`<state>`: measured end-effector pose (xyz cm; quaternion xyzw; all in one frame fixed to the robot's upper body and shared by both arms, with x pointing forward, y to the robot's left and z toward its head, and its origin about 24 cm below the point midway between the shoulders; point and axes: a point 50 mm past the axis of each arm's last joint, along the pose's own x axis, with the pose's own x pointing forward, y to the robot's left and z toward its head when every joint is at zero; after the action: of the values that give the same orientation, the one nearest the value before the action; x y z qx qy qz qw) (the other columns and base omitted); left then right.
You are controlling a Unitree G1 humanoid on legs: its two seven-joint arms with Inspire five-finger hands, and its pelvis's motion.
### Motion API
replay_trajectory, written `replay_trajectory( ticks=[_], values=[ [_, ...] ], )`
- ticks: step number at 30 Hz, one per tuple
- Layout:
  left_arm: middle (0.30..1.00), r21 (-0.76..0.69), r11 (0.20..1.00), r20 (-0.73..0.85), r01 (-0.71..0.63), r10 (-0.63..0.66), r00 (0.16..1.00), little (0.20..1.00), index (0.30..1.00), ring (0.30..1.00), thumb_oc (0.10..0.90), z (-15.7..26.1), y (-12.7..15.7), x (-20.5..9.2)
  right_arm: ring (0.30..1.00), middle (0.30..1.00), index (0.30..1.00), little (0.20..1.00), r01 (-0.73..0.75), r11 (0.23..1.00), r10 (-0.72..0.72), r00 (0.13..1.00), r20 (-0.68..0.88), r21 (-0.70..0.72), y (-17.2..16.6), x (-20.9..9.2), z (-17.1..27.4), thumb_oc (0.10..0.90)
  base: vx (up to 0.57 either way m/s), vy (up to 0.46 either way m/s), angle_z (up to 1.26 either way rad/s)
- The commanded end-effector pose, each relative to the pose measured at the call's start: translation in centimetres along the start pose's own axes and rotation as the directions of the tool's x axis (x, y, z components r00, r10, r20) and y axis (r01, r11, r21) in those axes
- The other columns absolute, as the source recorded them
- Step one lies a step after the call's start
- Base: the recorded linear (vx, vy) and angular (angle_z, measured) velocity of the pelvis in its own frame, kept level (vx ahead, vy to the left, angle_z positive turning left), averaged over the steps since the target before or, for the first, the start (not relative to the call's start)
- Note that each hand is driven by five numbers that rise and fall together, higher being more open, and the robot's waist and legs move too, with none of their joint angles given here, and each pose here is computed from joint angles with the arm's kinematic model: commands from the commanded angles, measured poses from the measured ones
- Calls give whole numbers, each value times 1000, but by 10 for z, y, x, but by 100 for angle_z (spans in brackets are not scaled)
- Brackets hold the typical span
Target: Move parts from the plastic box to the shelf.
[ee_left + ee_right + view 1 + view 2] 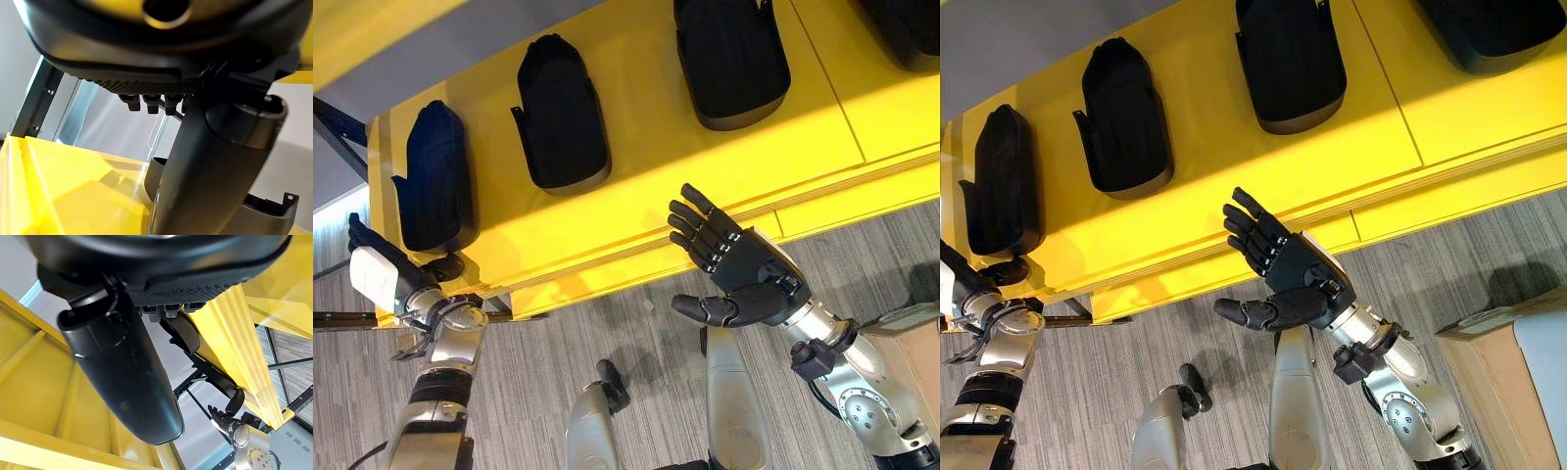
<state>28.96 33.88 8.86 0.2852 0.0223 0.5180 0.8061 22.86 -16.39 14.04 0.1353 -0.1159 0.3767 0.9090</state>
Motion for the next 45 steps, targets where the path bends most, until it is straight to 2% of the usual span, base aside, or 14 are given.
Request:
replay_trajectory(
  ticks=[1, 45],
  values=[
    [1000, -16, 954, 128, -299, 299, 946, 1000, 1000, 1000, 900, 24, 68, 53, 1000, 1000, 1000, 1000, -174, 984, 178, 962, 205, -39, 25, 20, 31, 900, 0, 0, 0],
    [1000, -23, 949, 152, -315, 315, 937, 1000, 1000, 1000, 900, 35, 73, 60, 1000, 1000, 1000, 1000, -165, 986, 166, 969, 184, -22, 27, 18, 28, 900, 3, 0, 0]
  ],
)
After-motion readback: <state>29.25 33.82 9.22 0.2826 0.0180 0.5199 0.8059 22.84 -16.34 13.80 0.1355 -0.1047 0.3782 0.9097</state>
